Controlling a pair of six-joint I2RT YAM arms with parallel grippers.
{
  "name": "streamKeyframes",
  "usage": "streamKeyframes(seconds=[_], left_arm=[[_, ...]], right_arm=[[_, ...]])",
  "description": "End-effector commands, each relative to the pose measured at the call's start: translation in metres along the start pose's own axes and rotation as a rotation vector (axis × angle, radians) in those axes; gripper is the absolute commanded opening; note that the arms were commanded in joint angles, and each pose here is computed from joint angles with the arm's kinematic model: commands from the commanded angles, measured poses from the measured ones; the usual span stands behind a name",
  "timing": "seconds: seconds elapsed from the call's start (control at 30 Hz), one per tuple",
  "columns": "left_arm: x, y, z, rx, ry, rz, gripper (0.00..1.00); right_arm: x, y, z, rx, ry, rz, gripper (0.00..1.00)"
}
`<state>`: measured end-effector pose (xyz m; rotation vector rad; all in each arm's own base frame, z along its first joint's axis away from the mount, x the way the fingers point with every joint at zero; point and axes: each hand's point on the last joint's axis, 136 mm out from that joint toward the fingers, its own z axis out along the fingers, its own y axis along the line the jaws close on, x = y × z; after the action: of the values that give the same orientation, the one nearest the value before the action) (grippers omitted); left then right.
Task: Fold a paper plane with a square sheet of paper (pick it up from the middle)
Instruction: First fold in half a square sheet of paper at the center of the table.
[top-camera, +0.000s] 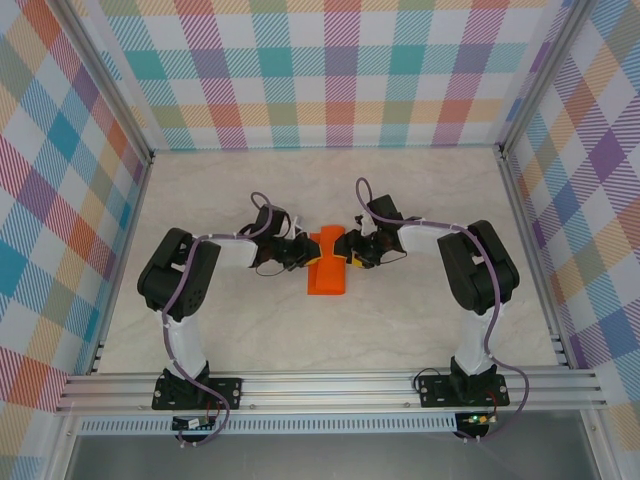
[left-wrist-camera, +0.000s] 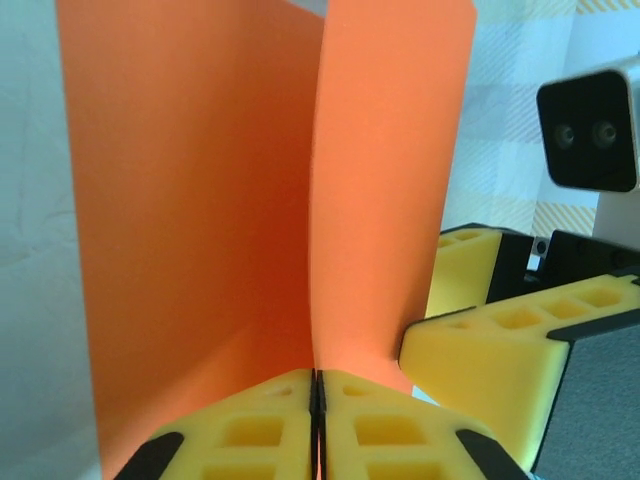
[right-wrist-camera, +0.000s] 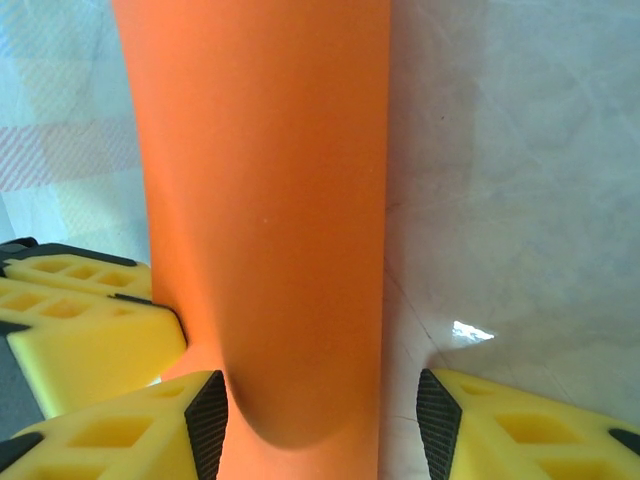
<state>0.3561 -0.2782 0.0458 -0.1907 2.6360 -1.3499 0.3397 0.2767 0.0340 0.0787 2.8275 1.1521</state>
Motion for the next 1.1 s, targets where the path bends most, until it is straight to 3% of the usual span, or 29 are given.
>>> streamKeyframes(seconds=[0.0, 0.17, 0.8, 0.93, 1.07], left_arm=[[-0.014, 0.002, -0.005, 0.001, -0.02, 0.015, 0.06], [-0.013, 0.015, -0.011, -0.045, -0.023, 0.009, 0.02], [-0.001, 0.034, -0.012, -0.098, -0.011, 0.001, 0.05], [0.0, 0.034, -0.012, -0.094, -0.004, 0.002, 0.09], [-0.001, 0.033, -0.016, -0.103, -0.016, 0.012, 0.2]], right_arm=[[-0.001, 0.002, 0.002, 0.006, 0.001, -0.004, 0.56], [-0.003, 0.005, -0.002, 0.015, -0.004, -0.009, 0.57], [-0.001, -0.001, 0.016, 0.167, 0.033, -0.047, 0.52], [0.0, 0.0, 0.018, 0.18, 0.042, -0.064, 0.51], [-0.001, -0.004, 0.02, 0.212, 0.044, -0.06, 0.51]])
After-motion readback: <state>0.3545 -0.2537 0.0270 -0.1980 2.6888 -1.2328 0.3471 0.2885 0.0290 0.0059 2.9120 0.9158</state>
